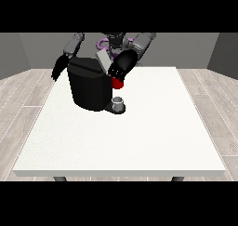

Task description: Insert the coffee pod into the coffee machine and close the lid

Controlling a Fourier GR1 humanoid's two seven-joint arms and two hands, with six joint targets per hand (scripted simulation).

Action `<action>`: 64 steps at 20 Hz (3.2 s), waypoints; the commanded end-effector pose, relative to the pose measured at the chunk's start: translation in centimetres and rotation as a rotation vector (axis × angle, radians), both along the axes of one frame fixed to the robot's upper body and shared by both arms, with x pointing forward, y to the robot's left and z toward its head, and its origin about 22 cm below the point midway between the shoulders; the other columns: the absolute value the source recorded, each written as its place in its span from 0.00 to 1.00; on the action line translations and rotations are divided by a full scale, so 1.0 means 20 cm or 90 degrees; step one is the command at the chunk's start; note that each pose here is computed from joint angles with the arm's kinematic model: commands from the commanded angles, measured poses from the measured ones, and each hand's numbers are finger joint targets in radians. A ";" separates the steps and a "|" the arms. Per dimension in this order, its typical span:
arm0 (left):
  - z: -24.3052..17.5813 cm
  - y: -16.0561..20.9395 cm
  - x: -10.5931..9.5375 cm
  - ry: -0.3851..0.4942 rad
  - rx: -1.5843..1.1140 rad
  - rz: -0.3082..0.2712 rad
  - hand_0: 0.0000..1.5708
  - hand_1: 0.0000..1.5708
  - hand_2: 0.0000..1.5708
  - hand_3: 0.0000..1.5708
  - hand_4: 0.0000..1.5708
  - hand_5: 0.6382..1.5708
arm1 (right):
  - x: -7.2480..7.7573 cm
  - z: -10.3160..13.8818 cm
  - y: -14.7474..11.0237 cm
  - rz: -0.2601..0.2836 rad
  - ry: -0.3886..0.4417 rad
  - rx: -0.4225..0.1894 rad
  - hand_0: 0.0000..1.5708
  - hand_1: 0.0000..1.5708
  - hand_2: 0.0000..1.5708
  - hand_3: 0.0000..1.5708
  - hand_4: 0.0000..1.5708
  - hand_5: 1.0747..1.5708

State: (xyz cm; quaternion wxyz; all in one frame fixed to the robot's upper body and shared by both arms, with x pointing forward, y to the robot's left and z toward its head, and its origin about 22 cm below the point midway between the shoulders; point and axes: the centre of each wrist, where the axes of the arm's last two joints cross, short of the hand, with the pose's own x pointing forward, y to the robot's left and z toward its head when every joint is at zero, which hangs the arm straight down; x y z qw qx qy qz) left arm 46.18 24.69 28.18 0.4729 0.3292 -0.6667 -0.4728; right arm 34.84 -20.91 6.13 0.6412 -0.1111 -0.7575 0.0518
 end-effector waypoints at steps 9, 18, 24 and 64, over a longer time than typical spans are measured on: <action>0.04 0.11 -0.01 -0.081 -0.001 -0.013 0.81 0.81 0.79 0.62 0.00 1.00 | 0.01 0.08 0.06 0.011 -0.036 -0.007 0.00 0.00 0.00 0.00 0.06 1.00; 0.08 0.08 -0.02 -0.127 0.057 -0.007 0.47 0.47 0.55 0.42 0.00 1.00 | 0.02 0.08 -0.02 0.007 -0.018 -0.032 0.00 0.00 0.00 0.00 0.12 1.00; 0.11 0.14 -0.03 -0.141 0.061 0.028 0.00 0.00 0.37 0.29 0.00 1.00 | 0.04 0.10 0.04 -0.010 -0.039 -0.019 0.00 0.00 0.00 0.00 0.13 1.00; -1.80 -0.08 -0.63 0.368 -0.645 0.058 0.00 0.00 0.00 0.00 0.26 1.00 | -0.27 -0.37 -0.15 0.006 0.178 0.045 0.00 0.00 0.00 0.00 0.00 1.00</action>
